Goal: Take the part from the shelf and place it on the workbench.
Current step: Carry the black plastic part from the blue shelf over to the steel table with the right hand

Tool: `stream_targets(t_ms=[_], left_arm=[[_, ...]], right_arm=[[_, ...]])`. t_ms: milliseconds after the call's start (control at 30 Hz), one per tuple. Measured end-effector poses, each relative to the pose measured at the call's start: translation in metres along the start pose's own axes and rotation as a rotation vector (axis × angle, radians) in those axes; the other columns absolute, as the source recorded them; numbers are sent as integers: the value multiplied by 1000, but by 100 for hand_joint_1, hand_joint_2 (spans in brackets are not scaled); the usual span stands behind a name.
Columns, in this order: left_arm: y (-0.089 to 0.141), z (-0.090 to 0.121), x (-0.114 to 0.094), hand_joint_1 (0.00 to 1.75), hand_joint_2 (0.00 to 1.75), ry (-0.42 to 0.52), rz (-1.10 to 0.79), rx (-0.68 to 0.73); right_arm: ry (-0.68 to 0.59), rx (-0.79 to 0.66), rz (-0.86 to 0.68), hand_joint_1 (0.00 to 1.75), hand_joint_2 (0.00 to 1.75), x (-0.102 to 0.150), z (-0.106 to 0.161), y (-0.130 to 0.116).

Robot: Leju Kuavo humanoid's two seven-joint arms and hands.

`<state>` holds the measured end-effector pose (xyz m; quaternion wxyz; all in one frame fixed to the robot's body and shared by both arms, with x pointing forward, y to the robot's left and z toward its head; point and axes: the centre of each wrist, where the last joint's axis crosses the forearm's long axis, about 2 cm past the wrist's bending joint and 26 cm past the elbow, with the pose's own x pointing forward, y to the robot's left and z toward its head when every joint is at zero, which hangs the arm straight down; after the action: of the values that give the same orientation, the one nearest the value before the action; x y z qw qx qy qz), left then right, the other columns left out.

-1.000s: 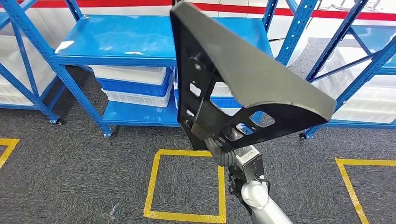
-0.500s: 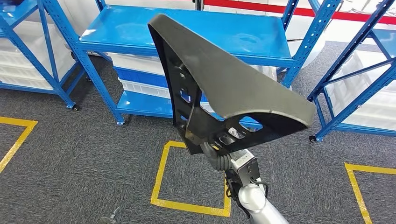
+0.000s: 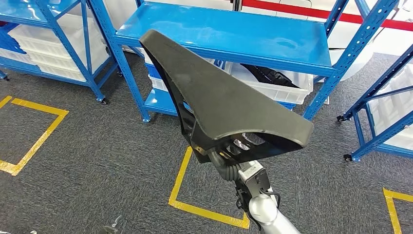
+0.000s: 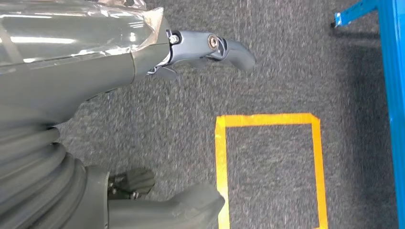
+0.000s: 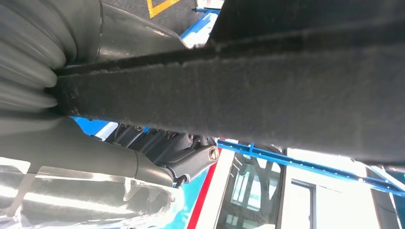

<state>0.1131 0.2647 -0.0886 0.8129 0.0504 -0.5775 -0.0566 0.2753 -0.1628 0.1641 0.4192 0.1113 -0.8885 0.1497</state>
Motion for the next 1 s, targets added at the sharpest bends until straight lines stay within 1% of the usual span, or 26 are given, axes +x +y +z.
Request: stream_targets(t_ms=[167, 367, 600, 833, 1000], left_arm=[[2, 0, 1, 0, 175, -13, 1, 1], [2, -4, 5, 0, 175, -34, 2, 3], [3, -7, 8, 0, 175, -47, 1, 5], [3, -9, 9, 0, 175, -54, -2, 0], [6, -10, 9, 0, 175, -55, -7, 8]], right_arm=[[2, 8, 9, 175, 175, 0, 5, 3], [11, 10, 29, 175, 175, -1, 24, 8], [5, 11, 27, 175, 175, 3, 30, 11], [28, 8, 35, 175, 175, 3, 41, 13], [35, 32, 45, 175, 175, 5, 44, 15]])
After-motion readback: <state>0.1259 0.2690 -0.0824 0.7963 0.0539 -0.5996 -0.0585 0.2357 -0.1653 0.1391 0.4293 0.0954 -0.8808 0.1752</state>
